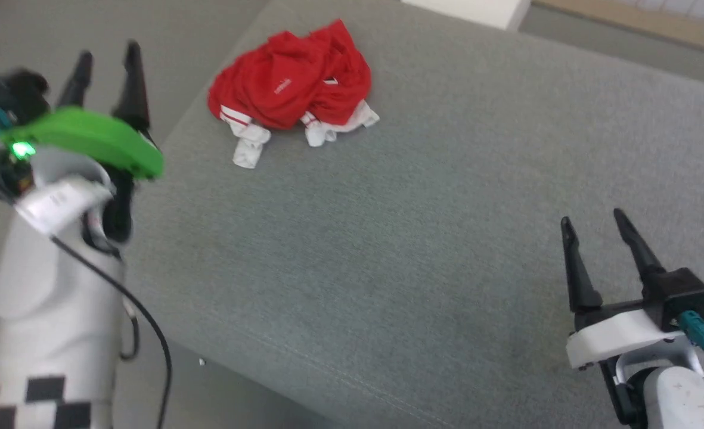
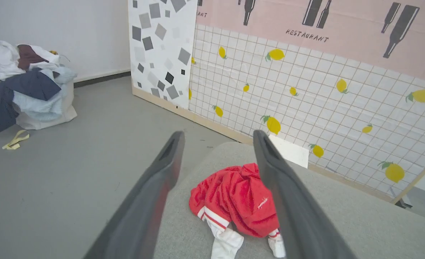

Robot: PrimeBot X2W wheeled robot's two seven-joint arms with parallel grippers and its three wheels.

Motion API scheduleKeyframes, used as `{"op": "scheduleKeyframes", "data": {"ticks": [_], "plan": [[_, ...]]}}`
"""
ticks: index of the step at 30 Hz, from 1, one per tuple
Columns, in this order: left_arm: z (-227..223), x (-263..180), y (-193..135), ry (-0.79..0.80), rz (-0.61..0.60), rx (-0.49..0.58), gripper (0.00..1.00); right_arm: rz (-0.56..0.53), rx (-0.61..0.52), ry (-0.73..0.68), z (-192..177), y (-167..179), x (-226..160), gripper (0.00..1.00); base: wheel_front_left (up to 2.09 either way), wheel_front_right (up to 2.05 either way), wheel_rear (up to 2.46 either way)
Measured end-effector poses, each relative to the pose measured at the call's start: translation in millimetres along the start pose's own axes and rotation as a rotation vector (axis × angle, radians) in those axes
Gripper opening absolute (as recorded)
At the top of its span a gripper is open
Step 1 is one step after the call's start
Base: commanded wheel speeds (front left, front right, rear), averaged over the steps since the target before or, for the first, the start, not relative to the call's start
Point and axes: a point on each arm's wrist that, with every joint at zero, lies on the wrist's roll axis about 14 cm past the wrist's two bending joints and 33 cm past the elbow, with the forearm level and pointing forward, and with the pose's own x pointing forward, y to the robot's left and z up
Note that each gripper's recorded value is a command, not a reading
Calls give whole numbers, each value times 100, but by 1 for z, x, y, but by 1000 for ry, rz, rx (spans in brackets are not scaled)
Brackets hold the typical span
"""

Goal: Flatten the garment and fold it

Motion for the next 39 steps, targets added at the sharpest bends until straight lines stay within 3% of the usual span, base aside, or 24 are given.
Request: {"op": "scheduleKeyframes", "data": {"ticks": [7,14,25,32,33,34,35,39], "plan": [[-30,68,-9,181,0,-25,100,-101,1,50,-26,-41,1,100,0,0,0],[-127,102,-28,542,-5,-11,100,-227,-13,141,-67,-88,-14,100,0,0,0],[-244,82,-27,942,95,24,100,-337,-34,232,-103,-128,-37,100,0,0,0],[-270,71,-22,1034,127,4,100,-338,-33,243,-111,-130,-35,100,0,0,0],[-269,72,-21,1028,130,1,44,-335,-31,245,-112,-129,-34,100,0,0,0],[-267,74,-20,1001,132,-2,9,-334,-30,245,-112,-128,-34,100,0,0,0],[-265,76,-20,985,132,-5,0,-334,-30,244,-112,-128,-34,100,0,0,0],[-253,83,-16,886,137,-6,0,-332,-30,243,-110,-127,-34,100,0,0,0]]}}
